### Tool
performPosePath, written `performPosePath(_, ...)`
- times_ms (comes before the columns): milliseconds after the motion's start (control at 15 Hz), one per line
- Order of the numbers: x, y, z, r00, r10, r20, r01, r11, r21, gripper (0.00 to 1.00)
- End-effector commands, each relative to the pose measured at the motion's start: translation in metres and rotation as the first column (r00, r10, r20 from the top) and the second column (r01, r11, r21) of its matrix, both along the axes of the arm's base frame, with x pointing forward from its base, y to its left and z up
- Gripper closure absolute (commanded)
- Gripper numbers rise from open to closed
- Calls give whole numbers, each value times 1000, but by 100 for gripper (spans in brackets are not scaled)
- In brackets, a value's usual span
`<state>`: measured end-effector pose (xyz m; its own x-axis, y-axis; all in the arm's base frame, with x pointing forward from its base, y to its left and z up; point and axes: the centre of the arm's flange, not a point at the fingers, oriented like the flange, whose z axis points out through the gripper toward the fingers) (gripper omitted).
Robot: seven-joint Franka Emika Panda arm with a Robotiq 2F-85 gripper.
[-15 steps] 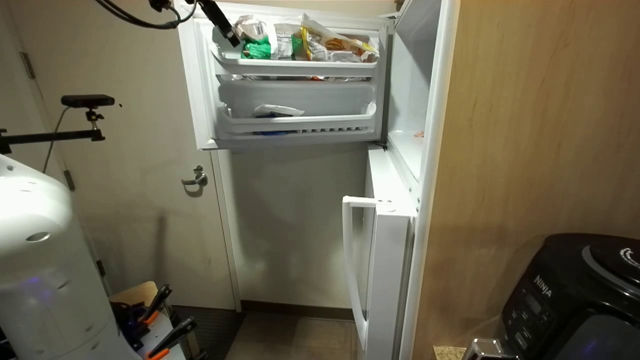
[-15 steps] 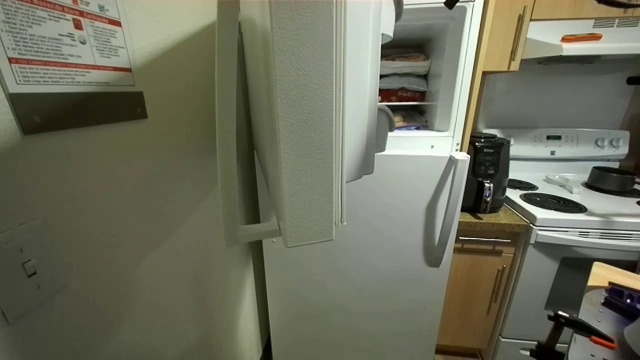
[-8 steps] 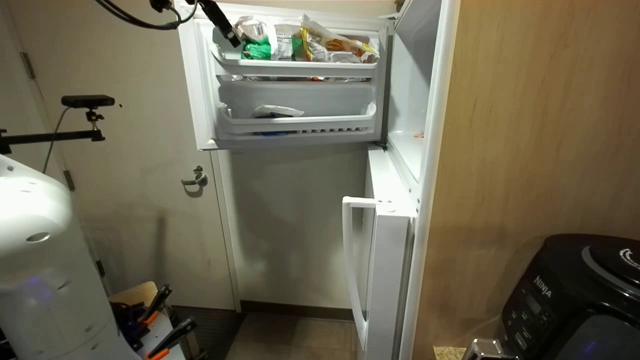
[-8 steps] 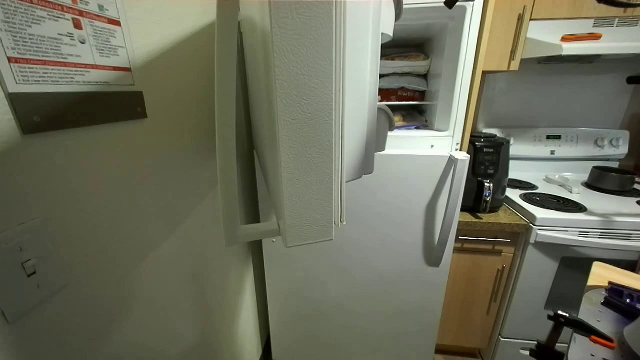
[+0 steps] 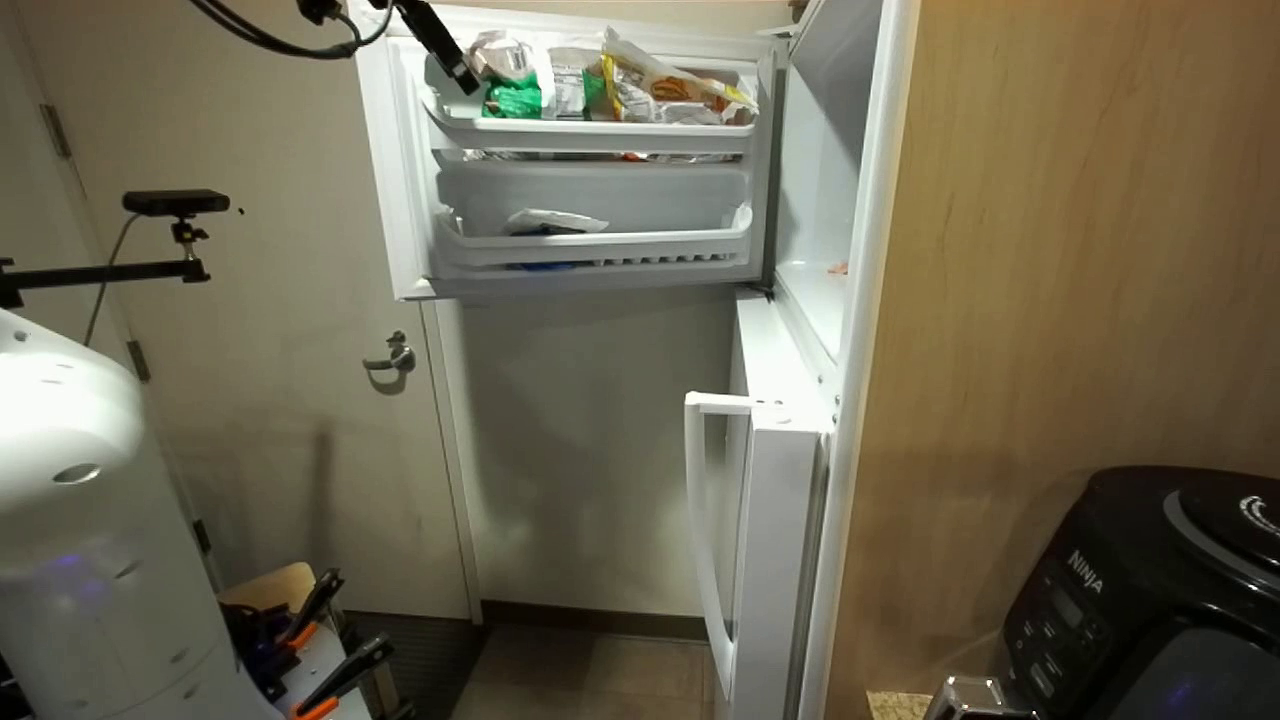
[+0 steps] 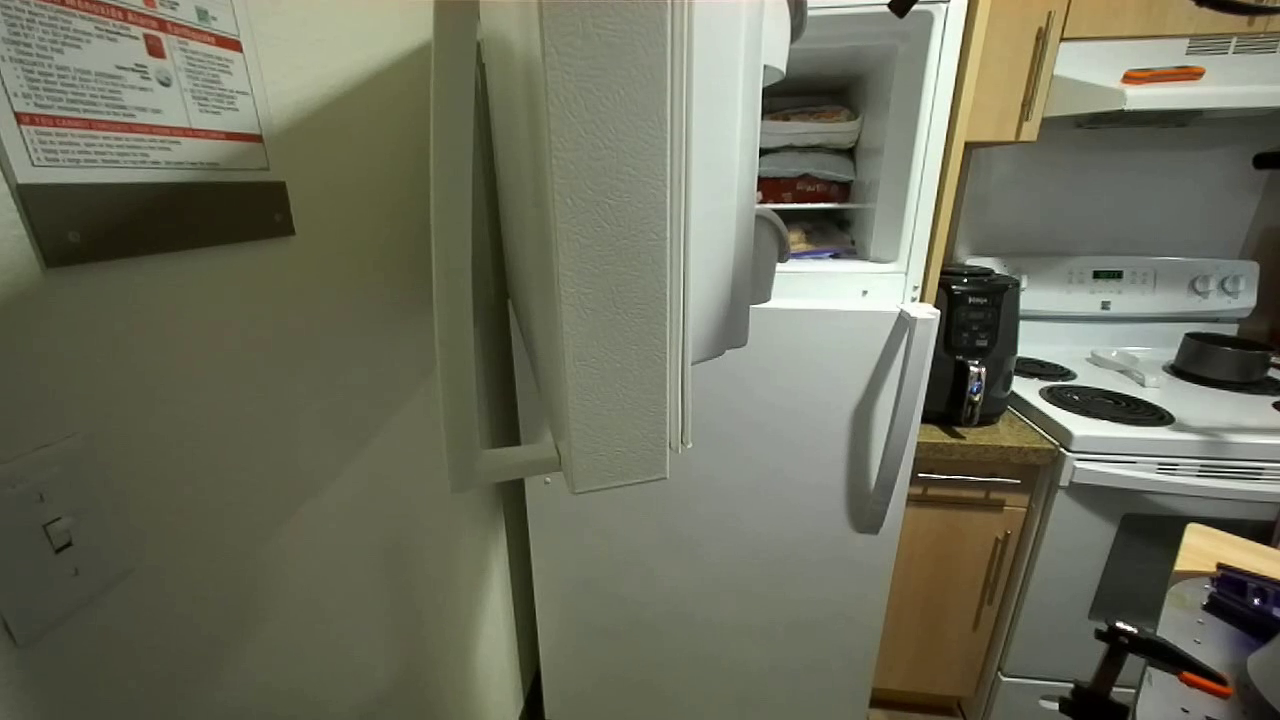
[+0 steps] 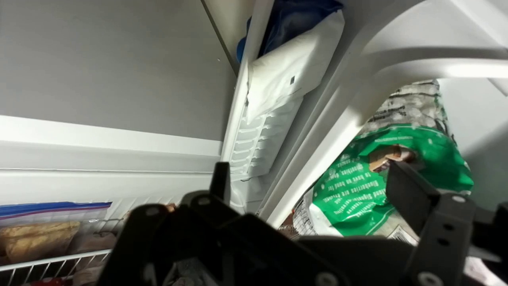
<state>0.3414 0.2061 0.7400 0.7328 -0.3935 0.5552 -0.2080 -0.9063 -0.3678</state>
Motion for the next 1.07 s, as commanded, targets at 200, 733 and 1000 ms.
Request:
performPosePath(200,10,12,-13,1000,16,-6,-16,1000,11,0)
performPosePath(733,31,13,-28,1000,10,-6,-10,1000,28,0)
performPosePath(1000,31,13,-35,999,19,-26,-18,999,28,0)
